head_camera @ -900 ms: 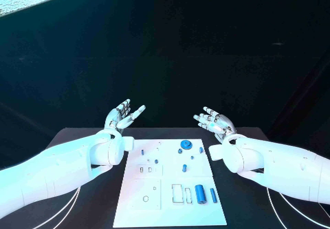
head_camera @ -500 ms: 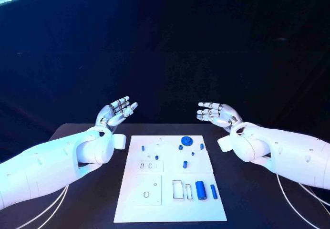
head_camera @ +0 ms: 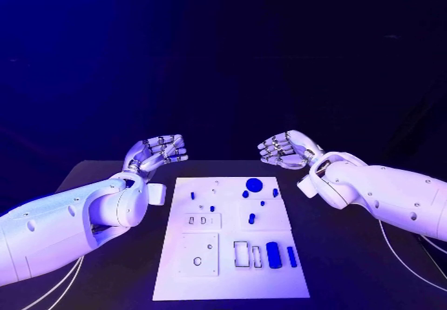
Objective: Assemble the parts on the task board
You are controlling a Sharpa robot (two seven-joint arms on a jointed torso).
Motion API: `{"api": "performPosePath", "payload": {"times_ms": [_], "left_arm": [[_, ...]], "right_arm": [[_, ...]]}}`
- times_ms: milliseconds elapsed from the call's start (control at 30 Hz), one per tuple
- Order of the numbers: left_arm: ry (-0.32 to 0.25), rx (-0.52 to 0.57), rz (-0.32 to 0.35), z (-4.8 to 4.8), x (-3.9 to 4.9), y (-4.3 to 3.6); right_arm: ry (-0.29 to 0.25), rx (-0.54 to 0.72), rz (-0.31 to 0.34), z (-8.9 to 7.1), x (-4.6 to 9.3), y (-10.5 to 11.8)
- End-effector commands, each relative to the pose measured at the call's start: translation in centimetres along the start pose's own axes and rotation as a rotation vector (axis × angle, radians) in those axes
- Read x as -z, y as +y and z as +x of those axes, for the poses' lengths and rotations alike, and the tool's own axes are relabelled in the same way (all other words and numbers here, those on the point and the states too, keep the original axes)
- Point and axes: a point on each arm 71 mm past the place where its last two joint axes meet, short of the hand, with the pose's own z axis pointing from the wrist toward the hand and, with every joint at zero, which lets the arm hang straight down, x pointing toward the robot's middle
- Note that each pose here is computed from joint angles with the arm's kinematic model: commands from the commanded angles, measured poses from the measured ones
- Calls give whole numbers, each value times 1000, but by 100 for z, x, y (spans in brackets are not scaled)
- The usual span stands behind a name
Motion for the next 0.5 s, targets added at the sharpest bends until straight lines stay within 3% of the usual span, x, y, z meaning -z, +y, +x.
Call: {"api": "performPosePath", "payload": {"times_ms": [33, 267, 500], "left_arm": [[53, -5, 29, 57, 25, -72], [116, 12, 33, 133, 142, -192], [166, 38, 37, 244, 224, -277]], "right_arm": [[126, 200, -21, 57, -26, 25], [200, 464, -55, 111, -62, 113], [269, 640, -60, 251, -78, 192]]}}
